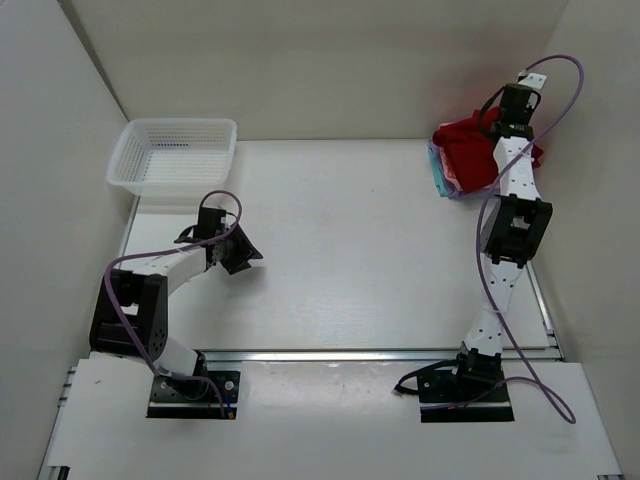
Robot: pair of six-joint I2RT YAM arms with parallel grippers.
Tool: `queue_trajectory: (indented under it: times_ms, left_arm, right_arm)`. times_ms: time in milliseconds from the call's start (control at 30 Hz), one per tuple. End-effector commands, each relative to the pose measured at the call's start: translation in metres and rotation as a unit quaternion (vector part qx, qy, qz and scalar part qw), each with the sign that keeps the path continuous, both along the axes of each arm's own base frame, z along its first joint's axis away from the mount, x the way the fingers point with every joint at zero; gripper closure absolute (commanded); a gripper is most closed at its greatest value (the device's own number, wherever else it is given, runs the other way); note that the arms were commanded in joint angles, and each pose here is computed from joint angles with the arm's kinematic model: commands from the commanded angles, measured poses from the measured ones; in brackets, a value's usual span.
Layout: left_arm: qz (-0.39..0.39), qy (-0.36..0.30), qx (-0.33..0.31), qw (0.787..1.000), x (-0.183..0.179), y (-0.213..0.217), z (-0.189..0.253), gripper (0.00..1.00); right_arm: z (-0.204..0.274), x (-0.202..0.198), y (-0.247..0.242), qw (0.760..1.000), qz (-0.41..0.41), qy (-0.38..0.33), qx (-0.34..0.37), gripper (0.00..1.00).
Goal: Fold and stack the t-shirts
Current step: Put the neatly folded tshirt into the corner of the board with the right arm
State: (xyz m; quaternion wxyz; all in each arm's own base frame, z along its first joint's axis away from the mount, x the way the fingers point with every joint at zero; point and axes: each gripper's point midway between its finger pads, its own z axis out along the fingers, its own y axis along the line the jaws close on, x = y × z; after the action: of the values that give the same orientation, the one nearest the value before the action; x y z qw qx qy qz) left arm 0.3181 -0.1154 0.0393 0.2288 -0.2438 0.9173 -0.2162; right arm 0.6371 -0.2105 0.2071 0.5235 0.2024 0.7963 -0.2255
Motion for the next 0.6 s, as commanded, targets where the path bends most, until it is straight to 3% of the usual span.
queue_trajectory:
  times_ms: [0, 233, 267, 333, 367, 433, 533, 567]
  left_arm:
    - [0.002, -0.026, -0.001, 1.000, 0.016, -0.007, 0.012, 0.45]
    - [-0.003, -0.022, -0.006, 1.000, 0.020, -0.015, 0.011, 0.46]
    - [0.001, -0.024, -0.003, 1.000, 0.022, -0.013, 0.012, 0.45]
    - [0.004, -0.025, -0.001, 1.000, 0.024, -0.013, 0.013, 0.45]
    - [0.000, -0.029, -0.002, 1.000, 0.024, -0.015, 0.016, 0.44]
    - [0.000, -0.022, 0.000, 1.000, 0.021, -0.015, 0.015, 0.37]
    - [0.000, -0.035, -0.005, 0.999, 0.023, -0.016, 0.025, 0.21]
    - [0.001, -0.039, -0.005, 0.999, 0.026, -0.016, 0.029, 0.10]
  right_arm:
    - [0.048, 0.000, -0.023, 0.992, -0.074, -0.099, 0.009, 1.00]
    - [0.027, -0.002, -0.044, 0.988, -0.101, -0.109, 0.040, 1.00]
    - [0.025, 0.002, -0.044, 0.988, -0.095, -0.114, 0.045, 0.96]
    - [0.027, 0.003, -0.048, 0.987, -0.094, -0.121, 0.047, 0.72]
    - [0.033, 0.003, -0.049, 0.986, -0.098, -0.126, 0.044, 0.50]
    - [0.047, 0.003, -0.044, 0.987, -0.088, -0.131, 0.037, 0.20]
    - [0.080, 0.001, -0.030, 0.986, -0.074, -0.148, 0.029, 0.00]
    - [0.100, -0.004, -0.025, 0.984, -0.072, -0.158, 0.027, 0.01]
